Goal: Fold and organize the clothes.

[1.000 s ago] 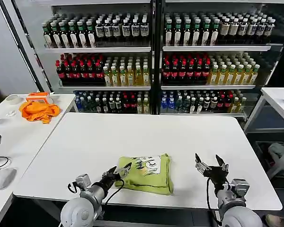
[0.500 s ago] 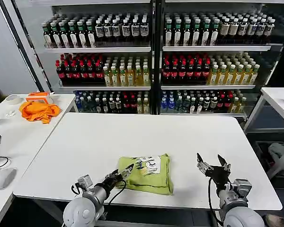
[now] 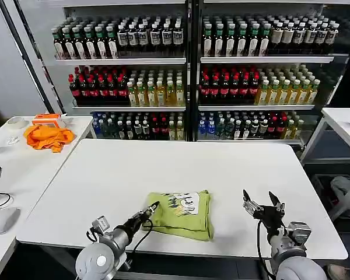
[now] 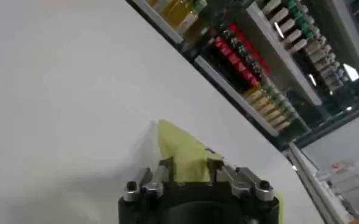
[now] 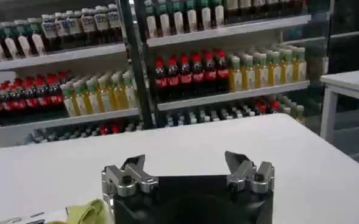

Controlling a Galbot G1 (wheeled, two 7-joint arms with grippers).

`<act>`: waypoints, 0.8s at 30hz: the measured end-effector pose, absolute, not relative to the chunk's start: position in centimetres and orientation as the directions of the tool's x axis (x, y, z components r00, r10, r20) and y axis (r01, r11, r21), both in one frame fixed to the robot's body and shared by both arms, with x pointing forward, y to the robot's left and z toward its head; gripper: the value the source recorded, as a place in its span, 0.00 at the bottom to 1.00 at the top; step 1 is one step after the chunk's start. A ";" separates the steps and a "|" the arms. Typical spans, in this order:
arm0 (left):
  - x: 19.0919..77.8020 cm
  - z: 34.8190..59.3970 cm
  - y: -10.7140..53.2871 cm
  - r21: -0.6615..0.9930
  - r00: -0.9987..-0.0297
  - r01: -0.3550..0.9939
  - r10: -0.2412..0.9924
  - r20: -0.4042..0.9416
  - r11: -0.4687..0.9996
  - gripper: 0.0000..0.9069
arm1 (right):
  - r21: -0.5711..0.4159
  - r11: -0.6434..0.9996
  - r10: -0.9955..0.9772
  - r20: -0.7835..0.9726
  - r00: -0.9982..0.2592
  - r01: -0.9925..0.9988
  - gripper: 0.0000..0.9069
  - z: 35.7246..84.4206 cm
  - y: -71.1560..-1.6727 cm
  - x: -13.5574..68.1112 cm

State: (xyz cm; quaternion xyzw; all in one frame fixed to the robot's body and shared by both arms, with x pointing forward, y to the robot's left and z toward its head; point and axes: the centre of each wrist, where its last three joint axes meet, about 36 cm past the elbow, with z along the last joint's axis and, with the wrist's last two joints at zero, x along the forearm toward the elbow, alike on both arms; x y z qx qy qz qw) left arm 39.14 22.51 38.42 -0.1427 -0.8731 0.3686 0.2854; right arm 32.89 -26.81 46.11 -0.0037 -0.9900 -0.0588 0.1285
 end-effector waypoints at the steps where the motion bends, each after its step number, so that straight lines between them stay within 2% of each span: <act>1: 39.1 38.4 22.5 -0.732 -0.797 0.037 0.462 0.389 0.681 0.02 | 0.115 0.993 -0.007 0.255 -0.967 0.023 1.00 46.1 -26.8 32.9; 15: 38.8 39.1 23.1 -0.793 -0.810 0.028 0.479 0.339 0.609 0.01 | 0.111 0.994 -0.005 0.247 -0.969 0.023 1.00 46.7 -27.0 32.4; 19: 39.0 40.5 24.6 -0.777 -0.834 0.052 0.455 0.313 0.628 0.01 | 0.116 0.993 -0.009 0.241 -0.971 0.020 1.00 46.9 -26.8 32.4; 24: 39.4 43.8 28.6 -0.712 -0.873 0.102 0.406 0.270 0.694 0.01 | 0.127 0.992 -0.021 0.231 -0.973 0.009 1.00 47.3 -26.5 32.6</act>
